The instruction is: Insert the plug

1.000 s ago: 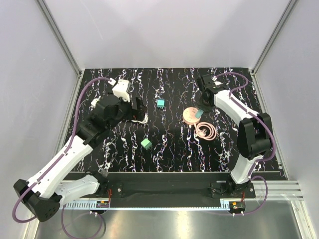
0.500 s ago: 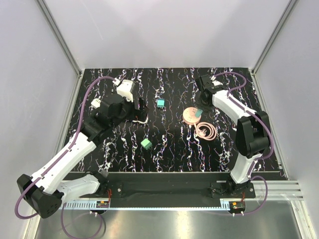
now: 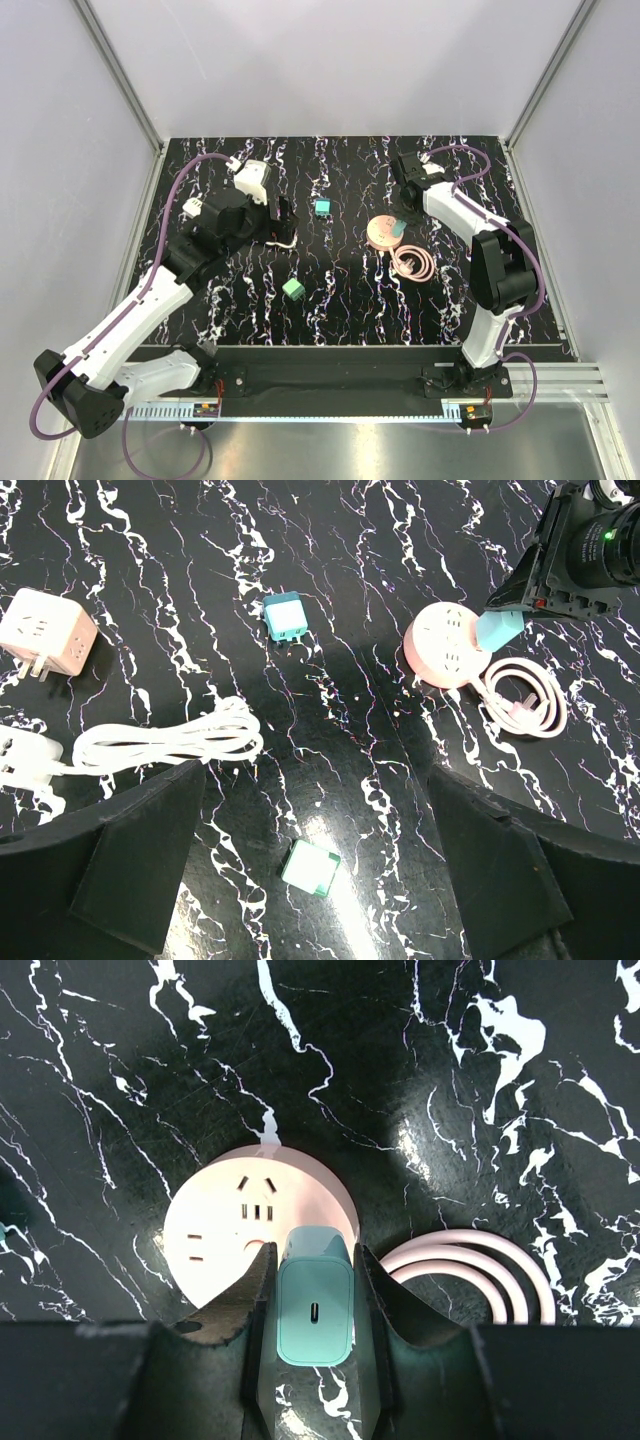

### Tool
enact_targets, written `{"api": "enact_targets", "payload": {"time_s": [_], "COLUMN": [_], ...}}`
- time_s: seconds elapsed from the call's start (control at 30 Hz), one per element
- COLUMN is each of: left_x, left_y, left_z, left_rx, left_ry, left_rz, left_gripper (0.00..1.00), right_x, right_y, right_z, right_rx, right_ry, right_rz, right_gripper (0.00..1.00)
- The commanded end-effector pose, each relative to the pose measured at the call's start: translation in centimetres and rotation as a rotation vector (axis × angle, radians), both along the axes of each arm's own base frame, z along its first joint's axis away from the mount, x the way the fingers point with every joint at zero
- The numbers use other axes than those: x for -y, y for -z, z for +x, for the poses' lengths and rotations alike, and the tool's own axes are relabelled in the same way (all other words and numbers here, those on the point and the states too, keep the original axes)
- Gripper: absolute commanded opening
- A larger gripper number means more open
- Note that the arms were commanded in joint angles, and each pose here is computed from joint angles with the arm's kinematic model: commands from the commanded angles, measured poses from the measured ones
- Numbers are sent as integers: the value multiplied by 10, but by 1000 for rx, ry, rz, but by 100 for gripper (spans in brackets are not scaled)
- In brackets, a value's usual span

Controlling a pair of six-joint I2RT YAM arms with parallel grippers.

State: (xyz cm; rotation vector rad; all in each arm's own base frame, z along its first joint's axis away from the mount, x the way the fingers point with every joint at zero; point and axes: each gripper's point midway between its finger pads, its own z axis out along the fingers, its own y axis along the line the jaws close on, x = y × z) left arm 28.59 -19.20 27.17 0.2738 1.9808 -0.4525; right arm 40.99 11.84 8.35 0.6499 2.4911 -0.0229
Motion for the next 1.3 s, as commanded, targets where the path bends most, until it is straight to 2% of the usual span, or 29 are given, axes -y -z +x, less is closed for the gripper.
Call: {"api": "enact_targets", "payload": {"time_s": [0.0, 0.43, 1.07, 1.27], "left_x": [1, 1, -2, -4], "left_y": [-16, -13, -16, -17], "left_z": [3, 4, 4, 4], "left_rx": [50, 44, 52, 57], "left_ry": [6, 5, -8, -18], "left_rz": [-27, -22, -24, -25], "left_gripper": [99, 99, 99, 99], "right_x": [7, 4, -9, -25], "right_y": [5, 5, 65, 74], "right_z": [-2, -8, -50, -64], "right_rx": [7, -1, -119, -135], "right_ry": [7, 0, 57, 8], "right_rz": [-58, -40, -71, -56], "right_gripper": [0, 0, 0, 0]}}
